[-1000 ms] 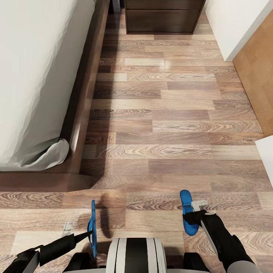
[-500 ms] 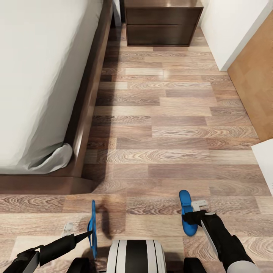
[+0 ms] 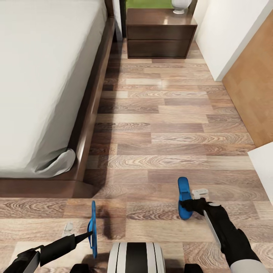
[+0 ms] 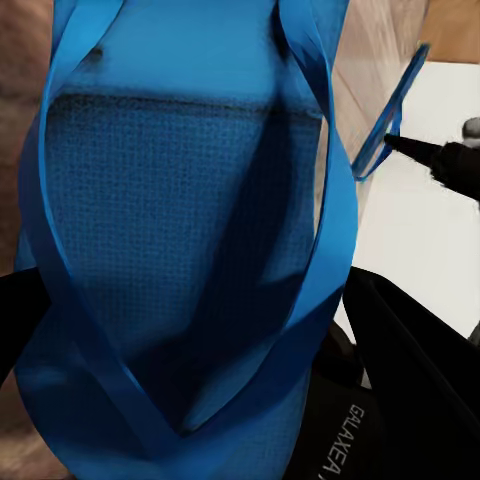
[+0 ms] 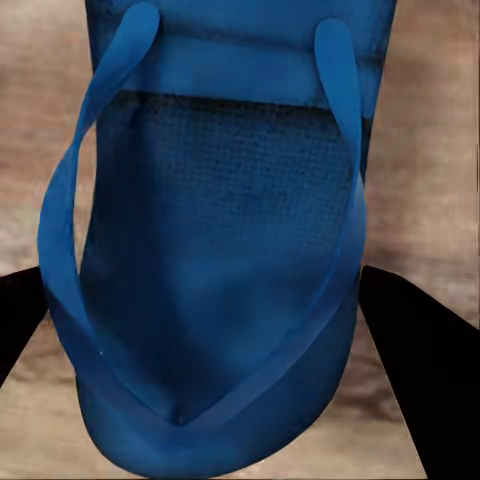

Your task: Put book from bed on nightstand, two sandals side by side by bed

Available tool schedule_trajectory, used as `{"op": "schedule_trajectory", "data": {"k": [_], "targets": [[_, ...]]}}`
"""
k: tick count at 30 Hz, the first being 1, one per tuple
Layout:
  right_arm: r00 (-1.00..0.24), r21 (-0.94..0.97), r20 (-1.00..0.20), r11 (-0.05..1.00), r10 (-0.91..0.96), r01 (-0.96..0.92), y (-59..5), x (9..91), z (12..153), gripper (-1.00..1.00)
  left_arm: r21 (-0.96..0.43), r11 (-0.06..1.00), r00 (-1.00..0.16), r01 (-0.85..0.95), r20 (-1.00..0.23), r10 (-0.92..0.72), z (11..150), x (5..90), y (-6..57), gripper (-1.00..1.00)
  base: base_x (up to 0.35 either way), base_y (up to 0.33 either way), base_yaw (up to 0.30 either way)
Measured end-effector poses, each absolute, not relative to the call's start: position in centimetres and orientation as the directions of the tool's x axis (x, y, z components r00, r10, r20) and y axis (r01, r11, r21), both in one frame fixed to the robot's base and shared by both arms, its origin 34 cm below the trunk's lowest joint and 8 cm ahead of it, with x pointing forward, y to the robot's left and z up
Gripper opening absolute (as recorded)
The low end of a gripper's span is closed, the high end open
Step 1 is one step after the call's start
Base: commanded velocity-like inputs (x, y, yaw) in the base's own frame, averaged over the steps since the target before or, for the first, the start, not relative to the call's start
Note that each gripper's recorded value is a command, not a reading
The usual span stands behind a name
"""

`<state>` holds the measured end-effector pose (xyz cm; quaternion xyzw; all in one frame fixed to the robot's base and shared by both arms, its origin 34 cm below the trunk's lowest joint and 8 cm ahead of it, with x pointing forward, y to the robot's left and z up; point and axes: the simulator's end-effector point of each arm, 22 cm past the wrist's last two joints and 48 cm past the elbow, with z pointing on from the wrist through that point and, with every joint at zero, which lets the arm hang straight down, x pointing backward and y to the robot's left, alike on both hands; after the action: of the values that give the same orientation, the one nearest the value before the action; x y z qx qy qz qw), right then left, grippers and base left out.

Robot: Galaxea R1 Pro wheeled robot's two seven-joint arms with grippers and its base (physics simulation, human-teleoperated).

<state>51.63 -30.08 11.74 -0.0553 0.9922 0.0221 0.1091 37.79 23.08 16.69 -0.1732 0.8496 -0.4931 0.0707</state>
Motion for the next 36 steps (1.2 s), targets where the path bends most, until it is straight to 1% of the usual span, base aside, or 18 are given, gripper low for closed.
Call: {"op": "schedule_trajectory", "data": {"k": [2, 5, 10, 21, 36], "targets": [[-0.964, 0.070, -0.249, 0.991, -0.092, -0.113, -29.6, 53.2, 13.5, -1.00, -0.860, 0.460, -0.931, -0.219, 0.043, -0.364, 16.8, 38.0, 23.1, -1.00, 0.000, 0.000, 0.000], [-0.966, 0.143, -0.245, 0.982, -0.088, -0.126, -30.7, 54.2, 16.3, -1.00, -0.860, 0.464, -0.931, -0.209, 0.030, -0.364, 17.1, 38.4, 23.2, -1.00, 0.000, 0.000, 0.000], [-0.963, 0.223, -0.256, 0.965, -0.079, -0.138, -30.8, 54.7, 18.3, -1.00, -0.860, 0.470, -0.930, -0.199, 0.015, -0.367, 17.6, 38.8, 23.6, -1.00, 0.000, 0.000, 0.000], [-0.952, 0.213, -0.307, 0.975, -0.001, -0.070, -33.8, 56.3, 21.0, -1.00, -0.861, 0.479, -0.930, -0.169, -0.023, -0.368, 18.9, 39.9, 24.2, -1.00, 0.000, 0.000, 0.000], [-0.931, 0.210, -0.364, 0.975, 0.004, -0.078, -33.8, 57.9, 24.1, -1.00, -0.869, 0.481, -0.927, -0.117, -0.078, -0.367, 21.0, 41.6, 24.3, -1.00, 0.000, 0.000, 0.000]]}}
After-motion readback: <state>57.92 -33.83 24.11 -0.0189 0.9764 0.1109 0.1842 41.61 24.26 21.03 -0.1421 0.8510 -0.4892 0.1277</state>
